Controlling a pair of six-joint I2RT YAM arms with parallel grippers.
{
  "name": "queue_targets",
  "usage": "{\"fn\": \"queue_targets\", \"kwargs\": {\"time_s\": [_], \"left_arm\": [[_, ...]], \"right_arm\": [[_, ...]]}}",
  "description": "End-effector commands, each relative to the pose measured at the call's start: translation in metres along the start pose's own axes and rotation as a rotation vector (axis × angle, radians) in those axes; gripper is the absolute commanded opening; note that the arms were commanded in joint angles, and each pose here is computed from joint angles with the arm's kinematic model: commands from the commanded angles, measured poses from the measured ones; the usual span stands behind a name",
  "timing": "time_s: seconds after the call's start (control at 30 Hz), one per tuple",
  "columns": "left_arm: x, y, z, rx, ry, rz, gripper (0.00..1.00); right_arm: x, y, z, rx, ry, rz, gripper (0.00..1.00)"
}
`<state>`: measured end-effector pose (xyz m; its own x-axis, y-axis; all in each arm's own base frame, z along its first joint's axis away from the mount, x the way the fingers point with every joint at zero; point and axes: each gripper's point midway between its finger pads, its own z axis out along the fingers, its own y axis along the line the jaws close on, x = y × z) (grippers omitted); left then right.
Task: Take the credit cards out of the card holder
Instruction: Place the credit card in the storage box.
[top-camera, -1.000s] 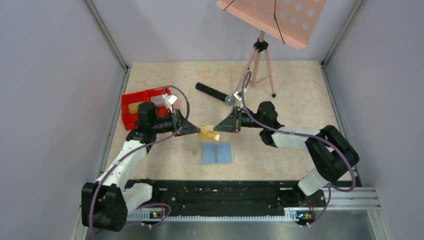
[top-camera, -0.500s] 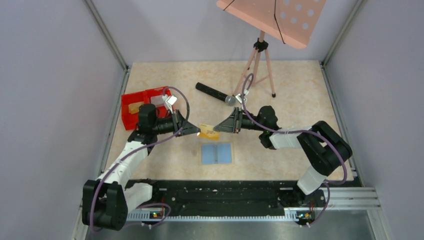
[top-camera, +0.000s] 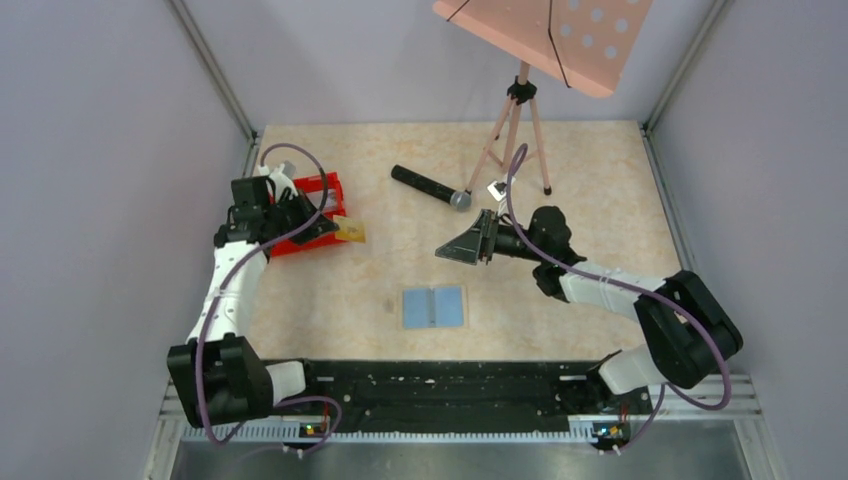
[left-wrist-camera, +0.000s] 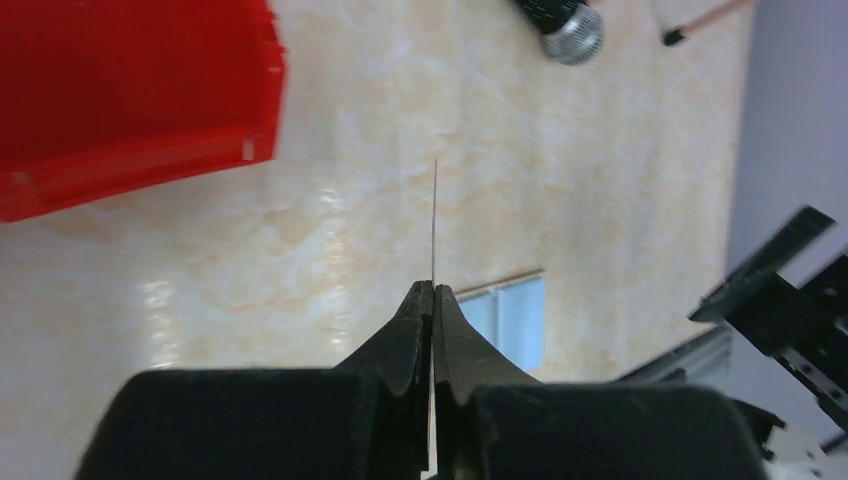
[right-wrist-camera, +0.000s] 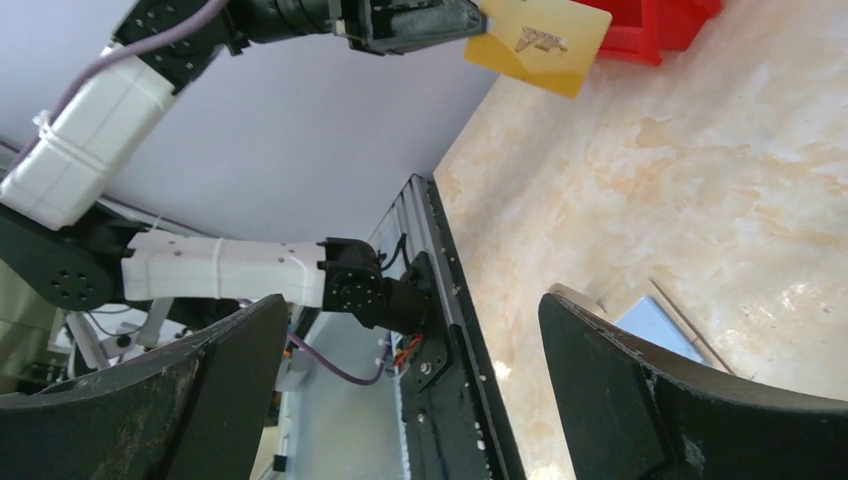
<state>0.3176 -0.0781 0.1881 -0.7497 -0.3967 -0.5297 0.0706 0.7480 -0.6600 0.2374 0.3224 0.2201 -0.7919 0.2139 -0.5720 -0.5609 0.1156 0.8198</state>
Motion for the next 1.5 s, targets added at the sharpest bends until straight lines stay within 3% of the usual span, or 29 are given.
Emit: {"fn": "queue_targets", "kwargs": {"time_s": [0.0, 0.27, 0.53, 1.03, 1.47], "left_arm": [[-0.026, 0.038, -0.024, -0.265, -0.065, 0.050, 0.00], [-0.082, 0.074, -0.053, -0.414, -0.289, 0.180, 0.00], [-0.103, 0.105, -0.060, -0.398, -0.206, 0.082, 0.00], [-0.145, 0.154, -0.063, -0.483, -0.229, 0.041, 0.00], [-0.149, 0.187, -0.043, -0.523, -0.213, 0.007, 0.00]], "right_arm": [[0.000, -0.003, -0.006, 0.040, 0.011, -0.046, 0.99], [0.002, 0.004, -0.012, 0.048, 0.024, -0.074, 0.99], [0.014, 0.003, -0.024, 0.060, 0.016, -0.075, 0.99], [0.006, 0.010, -0.039, 0.119, -0.010, -0.178, 0.99], [0.003, 0.010, -0.037, 0.116, -0.026, -0.172, 0.99]]}}
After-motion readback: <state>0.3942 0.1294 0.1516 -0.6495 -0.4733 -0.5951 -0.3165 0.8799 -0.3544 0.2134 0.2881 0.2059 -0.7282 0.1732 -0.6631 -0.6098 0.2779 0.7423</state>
